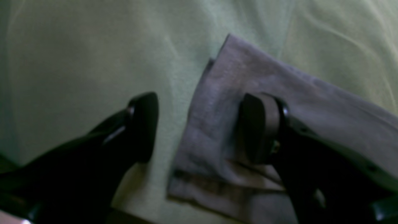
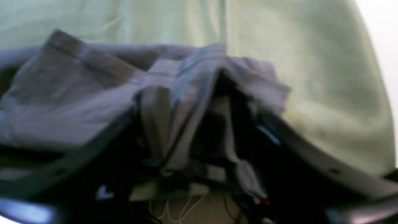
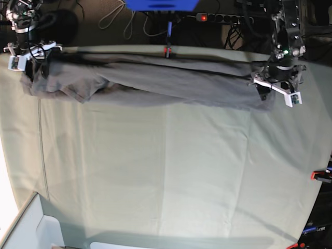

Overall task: Layout the t-shirt on the table in an organized manner, then fold the t-shirt properly
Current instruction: 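Hold the folded strip ends with both grippers and straighten it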

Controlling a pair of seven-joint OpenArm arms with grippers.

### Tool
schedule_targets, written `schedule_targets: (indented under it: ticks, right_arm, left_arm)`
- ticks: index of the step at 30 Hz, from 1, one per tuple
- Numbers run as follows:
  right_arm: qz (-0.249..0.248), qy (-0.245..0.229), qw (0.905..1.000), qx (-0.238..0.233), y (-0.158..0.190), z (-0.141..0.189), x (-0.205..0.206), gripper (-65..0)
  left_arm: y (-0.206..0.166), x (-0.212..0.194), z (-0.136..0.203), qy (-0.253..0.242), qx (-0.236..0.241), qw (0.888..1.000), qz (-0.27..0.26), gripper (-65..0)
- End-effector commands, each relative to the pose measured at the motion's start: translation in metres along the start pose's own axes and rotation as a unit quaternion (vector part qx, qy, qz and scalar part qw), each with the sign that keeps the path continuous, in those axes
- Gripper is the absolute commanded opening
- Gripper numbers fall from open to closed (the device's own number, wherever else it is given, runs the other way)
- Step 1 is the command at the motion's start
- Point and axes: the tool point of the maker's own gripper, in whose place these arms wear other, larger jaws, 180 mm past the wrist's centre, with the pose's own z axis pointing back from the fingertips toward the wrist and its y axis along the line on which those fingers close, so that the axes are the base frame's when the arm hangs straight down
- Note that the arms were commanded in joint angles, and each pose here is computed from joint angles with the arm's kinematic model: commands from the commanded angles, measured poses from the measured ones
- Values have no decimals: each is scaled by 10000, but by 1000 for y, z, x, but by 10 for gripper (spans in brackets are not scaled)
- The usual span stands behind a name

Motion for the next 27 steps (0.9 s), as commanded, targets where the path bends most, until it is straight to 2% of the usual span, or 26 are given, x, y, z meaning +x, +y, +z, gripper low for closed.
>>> schedule_targets:
  ticks: [1, 4, 9, 15, 20, 23, 27]
  right_arm:
    - [49, -266, 9996, -87, -9, 3, 15, -296]
    - [43, -332, 9991, -273, -20, 8, 19, -269]
    - [-38, -892, 9951, -424, -14, 22, 55, -269]
    - [114, -1173, 9930, 88, 41, 33, 81, -269]
    - [-68, -873, 9944, 597, 75, 27, 57, -269]
    - [-337, -648, 9956, 589, 76, 16, 35, -269]
    - [-163, -170, 9986, 471, 62, -2, 5, -269]
  left_arm:
    - [2, 11, 1, -185, 7, 9998, -53, -237]
    - [2, 11, 1, -190, 3, 9998, -45, -237]
    - [2, 12, 1, -199, 4, 9998, -50, -236]
    - [1, 8, 0, -153, 2, 9999, -18, -236]
    - [3, 1, -9, -19, 35, 10000, 31, -236]
    - [4, -9, -11, 110, 61, 9999, 73, -236]
    - [3, -8, -12, 98, 54, 9999, 86, -236]
